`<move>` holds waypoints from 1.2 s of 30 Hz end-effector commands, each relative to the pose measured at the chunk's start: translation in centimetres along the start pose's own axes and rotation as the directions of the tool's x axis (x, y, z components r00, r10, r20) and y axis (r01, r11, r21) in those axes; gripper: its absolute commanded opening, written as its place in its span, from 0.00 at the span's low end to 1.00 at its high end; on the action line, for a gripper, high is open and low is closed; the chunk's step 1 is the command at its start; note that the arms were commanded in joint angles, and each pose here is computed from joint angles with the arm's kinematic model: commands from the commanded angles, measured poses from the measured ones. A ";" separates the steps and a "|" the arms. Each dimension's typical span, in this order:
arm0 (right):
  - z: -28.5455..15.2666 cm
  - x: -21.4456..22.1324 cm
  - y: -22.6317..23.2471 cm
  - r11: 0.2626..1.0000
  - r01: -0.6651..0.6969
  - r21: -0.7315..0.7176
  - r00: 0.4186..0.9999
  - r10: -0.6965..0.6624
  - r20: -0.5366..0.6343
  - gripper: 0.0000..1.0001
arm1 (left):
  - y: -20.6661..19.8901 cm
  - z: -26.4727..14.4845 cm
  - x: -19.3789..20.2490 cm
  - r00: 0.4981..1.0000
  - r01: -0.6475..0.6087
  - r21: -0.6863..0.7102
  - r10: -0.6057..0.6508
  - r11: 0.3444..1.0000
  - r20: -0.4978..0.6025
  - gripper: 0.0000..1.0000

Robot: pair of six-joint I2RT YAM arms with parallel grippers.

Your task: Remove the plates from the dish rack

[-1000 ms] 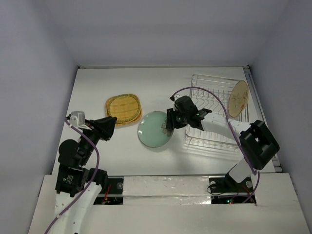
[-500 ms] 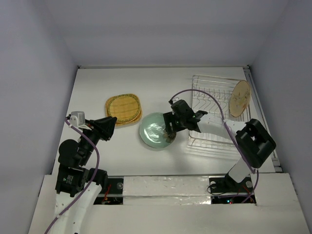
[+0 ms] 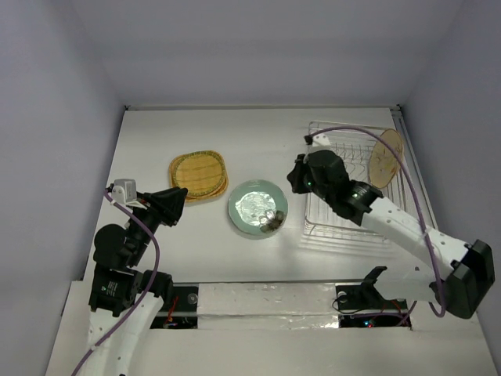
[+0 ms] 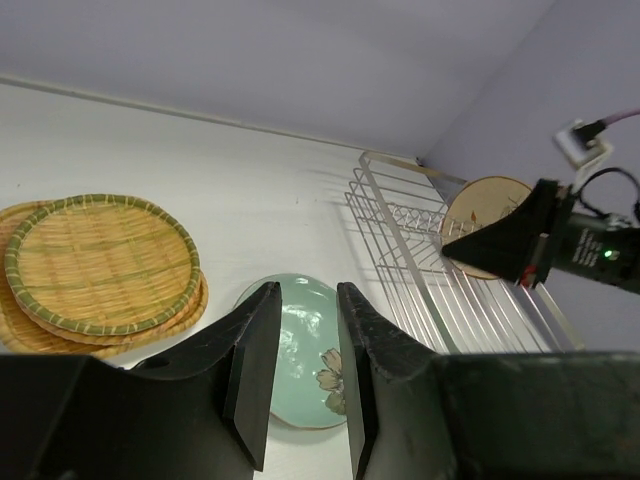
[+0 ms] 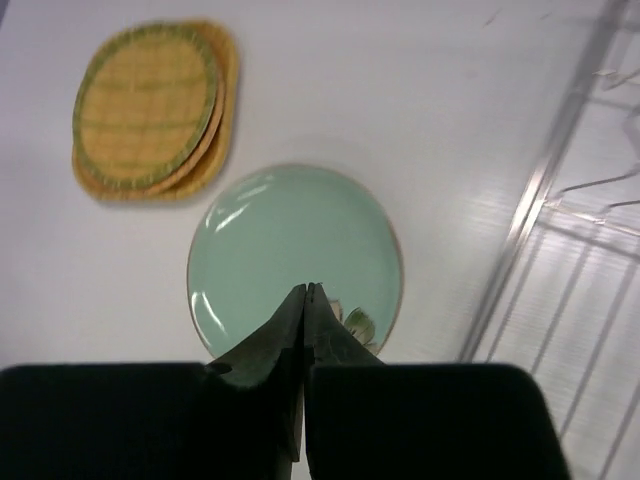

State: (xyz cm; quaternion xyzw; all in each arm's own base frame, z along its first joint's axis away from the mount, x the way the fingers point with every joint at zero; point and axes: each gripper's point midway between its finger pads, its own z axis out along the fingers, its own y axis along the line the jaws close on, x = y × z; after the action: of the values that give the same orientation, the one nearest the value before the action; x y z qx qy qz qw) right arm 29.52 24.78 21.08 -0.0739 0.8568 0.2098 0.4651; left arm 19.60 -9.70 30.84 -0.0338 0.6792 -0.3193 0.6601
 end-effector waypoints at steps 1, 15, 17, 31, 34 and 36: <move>-2.8 -6.2 -4.4 0.969 -0.151 0.195 0.962 0.098 0.255 0.00 | -0.7 -0.2 -1.4 0.998 -0.014 0.029 0.013 0.999 0.056 0.26; -14.1 -6.5 -28.8 0.512 -0.518 0.685 0.825 0.090 0.557 0.85 | -2.1 -0.7 -1.4 0.998 -0.020 0.094 0.014 0.995 0.060 0.27; -13.6 -5.9 -30.2 0.488 -0.524 0.698 0.832 0.119 0.541 0.87 | -2.4 -1.0 -1.4 0.998 -0.023 0.108 0.016 0.994 0.064 0.27; -9.4 -6.4 -36.0 0.391 -0.260 0.883 0.965 0.086 0.246 0.58 | -3.7 -2.4 -2.1 0.995 -0.035 0.160 0.020 0.987 0.096 0.28; -9.8 -6.9 -36.3 0.367 -0.222 0.903 0.975 0.072 0.210 0.46 | -3.8 -2.5 -2.1 0.995 -0.036 0.165 0.020 0.986 0.098 0.28; -10.0 -7.3 -36.2 0.368 -0.215 0.905 0.977 0.070 0.203 0.42 | -3.8 -2.7 -2.2 0.994 -0.041 0.169 0.024 0.985 0.105 0.28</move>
State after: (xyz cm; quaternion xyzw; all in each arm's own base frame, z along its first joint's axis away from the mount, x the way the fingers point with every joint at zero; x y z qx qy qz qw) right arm 37.32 -11.51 18.00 0.2906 0.8150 -0.2326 0.4440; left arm 16.80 -10.65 32.77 0.0032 0.6416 -0.3561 0.6794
